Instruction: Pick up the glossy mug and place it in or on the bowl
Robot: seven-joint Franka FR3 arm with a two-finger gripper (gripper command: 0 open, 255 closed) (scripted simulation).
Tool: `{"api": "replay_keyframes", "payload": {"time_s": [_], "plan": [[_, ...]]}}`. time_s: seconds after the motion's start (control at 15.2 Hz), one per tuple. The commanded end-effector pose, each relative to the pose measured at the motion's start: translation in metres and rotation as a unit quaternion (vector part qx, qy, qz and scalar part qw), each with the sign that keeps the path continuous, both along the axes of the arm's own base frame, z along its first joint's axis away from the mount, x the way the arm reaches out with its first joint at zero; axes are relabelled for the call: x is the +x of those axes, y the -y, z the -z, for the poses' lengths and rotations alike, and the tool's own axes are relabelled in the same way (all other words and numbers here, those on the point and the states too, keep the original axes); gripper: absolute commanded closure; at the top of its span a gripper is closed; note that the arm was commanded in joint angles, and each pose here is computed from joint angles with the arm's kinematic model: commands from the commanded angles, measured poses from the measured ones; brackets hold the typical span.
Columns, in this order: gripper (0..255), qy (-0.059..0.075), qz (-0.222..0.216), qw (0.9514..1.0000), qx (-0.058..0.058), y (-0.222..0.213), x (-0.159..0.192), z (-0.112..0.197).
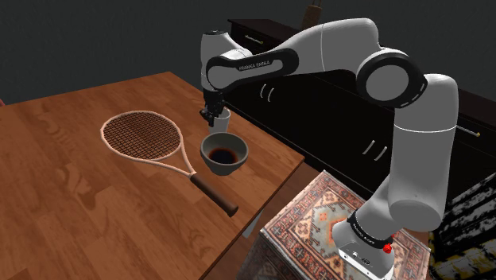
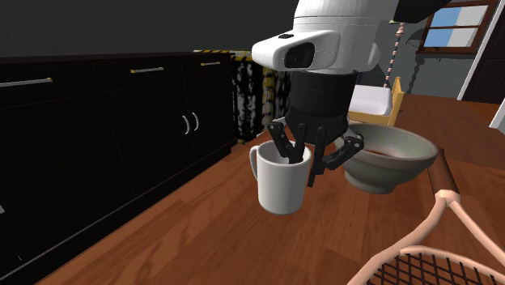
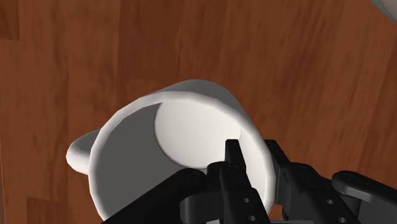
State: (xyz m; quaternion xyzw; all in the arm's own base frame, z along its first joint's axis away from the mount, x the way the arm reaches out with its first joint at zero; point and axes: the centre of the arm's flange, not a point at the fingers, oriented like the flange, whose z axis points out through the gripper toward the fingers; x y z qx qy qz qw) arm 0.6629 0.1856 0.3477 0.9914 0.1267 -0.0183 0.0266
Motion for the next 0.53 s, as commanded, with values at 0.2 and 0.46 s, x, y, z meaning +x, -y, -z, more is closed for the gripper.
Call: {"api": "replay_keyframes", "payload": {"time_s": [0.2,0.46], "plan": [[255,0.000,0.000,1.0000,0.000,0.0000,0.0000,0.0000],[255,0.000,0.000,1.0000,0.000,0.0000,0.0000,-0.0052]]}}
